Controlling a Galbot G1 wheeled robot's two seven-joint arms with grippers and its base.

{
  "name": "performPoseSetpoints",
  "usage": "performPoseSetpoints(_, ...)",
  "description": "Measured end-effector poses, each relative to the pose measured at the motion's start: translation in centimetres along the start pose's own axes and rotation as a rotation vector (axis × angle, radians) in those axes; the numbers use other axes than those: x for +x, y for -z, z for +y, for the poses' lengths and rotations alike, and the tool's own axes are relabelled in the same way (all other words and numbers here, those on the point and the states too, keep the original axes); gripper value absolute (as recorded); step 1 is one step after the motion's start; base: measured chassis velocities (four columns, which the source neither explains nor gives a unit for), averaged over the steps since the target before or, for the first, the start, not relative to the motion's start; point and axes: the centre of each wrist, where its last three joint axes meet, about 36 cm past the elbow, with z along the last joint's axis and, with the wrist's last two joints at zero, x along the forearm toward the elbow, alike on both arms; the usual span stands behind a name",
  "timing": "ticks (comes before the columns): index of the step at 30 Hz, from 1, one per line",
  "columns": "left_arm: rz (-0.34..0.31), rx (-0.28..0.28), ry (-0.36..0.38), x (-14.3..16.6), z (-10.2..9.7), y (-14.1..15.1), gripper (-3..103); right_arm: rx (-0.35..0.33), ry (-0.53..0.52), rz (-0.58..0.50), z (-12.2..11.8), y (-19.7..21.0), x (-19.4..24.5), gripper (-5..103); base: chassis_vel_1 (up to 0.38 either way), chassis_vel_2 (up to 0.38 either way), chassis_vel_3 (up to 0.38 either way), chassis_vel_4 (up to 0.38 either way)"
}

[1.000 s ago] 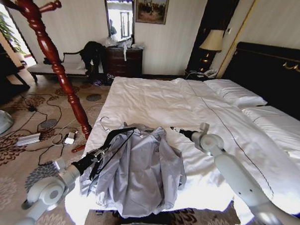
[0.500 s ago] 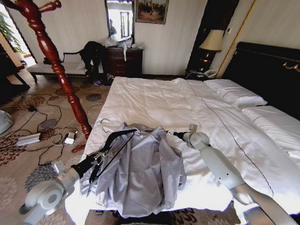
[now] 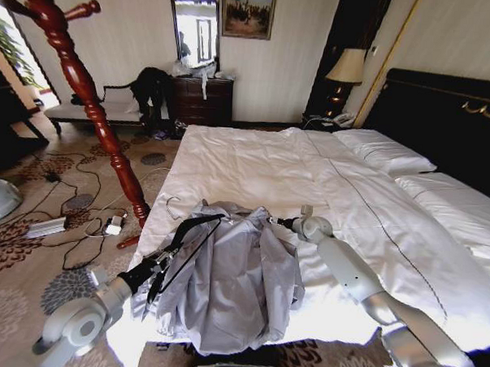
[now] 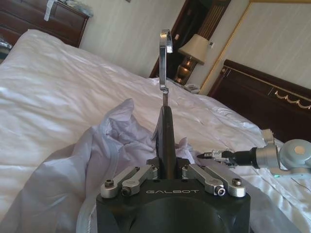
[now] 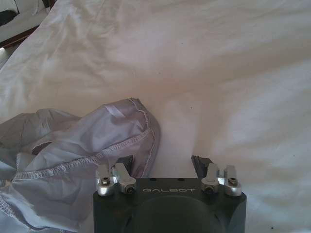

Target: Pick up the clothes from the bed and hang them on the clothes hanger.

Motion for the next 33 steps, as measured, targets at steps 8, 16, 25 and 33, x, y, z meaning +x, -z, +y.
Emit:
performPoseSetpoints(8,0.005,0.006,0.014,0.1,0.3,-0.6,16,0.011,0.013,0.006,0.6,-0.5,-0.1,45,0.0,0.0,0.0,0.0)
performPoseSetpoints(16,-0.006,0.02,-0.002,0.1,-0.1,-0.2,16,0.016,0.01,-0.006,0.8,-0.1,0.0,14,0.0,0.0,0.0,0.0)
performPoseSetpoints(25,0.013,0.04,0.016,0.4,0.3,-1.2,16,0.028,0.018,-0.012,1.4,0.1,-0.1,0,0.0,0.0,0.0,0.0)
performPoseSetpoints(33,-0.002,0.037,-0.03,-0.1,-0.5,-0.3,16,0.052,0.023,-0.039,2.1,0.0,0.8,0,0.0,0.0,0.0,0.0)
